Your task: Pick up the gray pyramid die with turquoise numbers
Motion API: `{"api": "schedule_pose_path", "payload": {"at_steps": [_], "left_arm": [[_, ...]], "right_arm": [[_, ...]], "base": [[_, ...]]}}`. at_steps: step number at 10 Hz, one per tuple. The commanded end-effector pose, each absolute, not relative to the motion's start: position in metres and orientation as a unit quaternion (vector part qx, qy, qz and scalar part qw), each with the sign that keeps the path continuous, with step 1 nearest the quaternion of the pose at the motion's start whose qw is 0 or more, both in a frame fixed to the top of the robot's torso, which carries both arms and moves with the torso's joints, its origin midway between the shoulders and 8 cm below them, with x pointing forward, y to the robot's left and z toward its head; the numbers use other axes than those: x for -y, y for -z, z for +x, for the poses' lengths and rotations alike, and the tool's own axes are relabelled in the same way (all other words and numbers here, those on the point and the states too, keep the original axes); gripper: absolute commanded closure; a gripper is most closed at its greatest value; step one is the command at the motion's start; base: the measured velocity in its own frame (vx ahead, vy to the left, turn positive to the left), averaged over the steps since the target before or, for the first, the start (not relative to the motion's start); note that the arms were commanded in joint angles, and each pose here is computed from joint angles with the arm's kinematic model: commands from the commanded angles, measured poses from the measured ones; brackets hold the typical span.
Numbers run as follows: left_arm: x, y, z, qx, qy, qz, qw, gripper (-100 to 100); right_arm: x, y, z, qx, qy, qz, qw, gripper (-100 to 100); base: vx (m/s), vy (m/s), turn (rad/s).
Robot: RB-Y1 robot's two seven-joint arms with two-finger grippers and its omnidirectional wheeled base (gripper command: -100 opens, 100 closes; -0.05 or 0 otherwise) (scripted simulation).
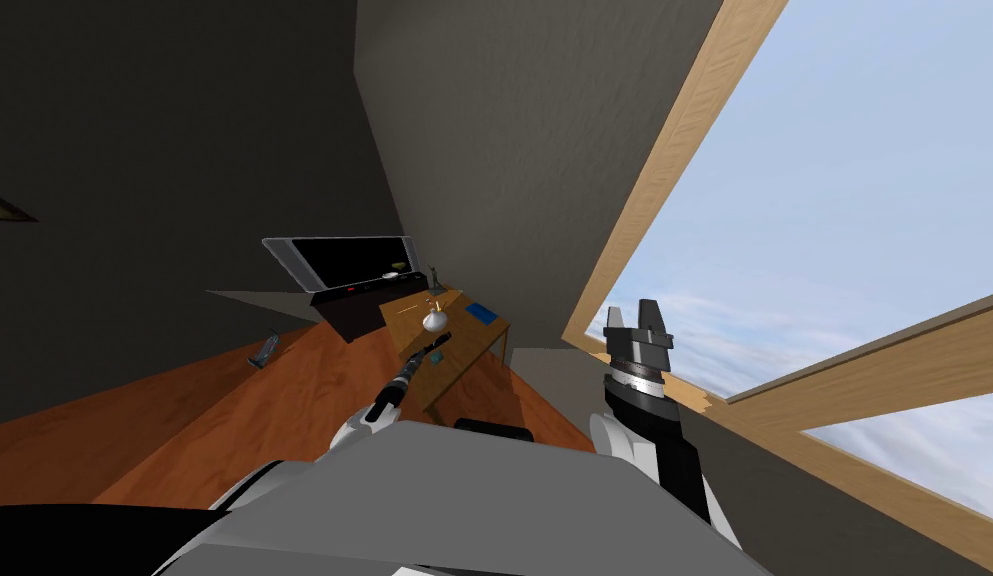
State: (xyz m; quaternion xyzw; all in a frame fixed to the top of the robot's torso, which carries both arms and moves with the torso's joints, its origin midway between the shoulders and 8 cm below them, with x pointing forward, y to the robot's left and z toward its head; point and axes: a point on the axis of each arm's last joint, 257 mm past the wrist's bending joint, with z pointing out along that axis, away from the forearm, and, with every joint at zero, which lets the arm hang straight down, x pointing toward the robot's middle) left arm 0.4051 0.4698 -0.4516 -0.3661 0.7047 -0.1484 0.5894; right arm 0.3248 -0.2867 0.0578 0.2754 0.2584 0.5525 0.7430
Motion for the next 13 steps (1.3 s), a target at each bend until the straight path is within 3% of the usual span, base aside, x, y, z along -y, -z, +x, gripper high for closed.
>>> {"api": "schedule_pose_path", "payload": {"at_steps": [1,13], "left_arm": [[-0.471,0.466,0.395,-0.722,0.133,-0.359,0.576,-100],[-0.47,0.506,0.361,-0.767,0.099,-0.346,0.532,-100]], "right_arm": [[0.287,-0.058,0.325,-0.258,-0.553,0.275,0.743,0],[0.287,-0.058,0.325,-0.258,-0.553,0.275,0.743,0]], "base": [[0.068,-0.027,-0.128],[0.036,-0.016,-0.044]]}}
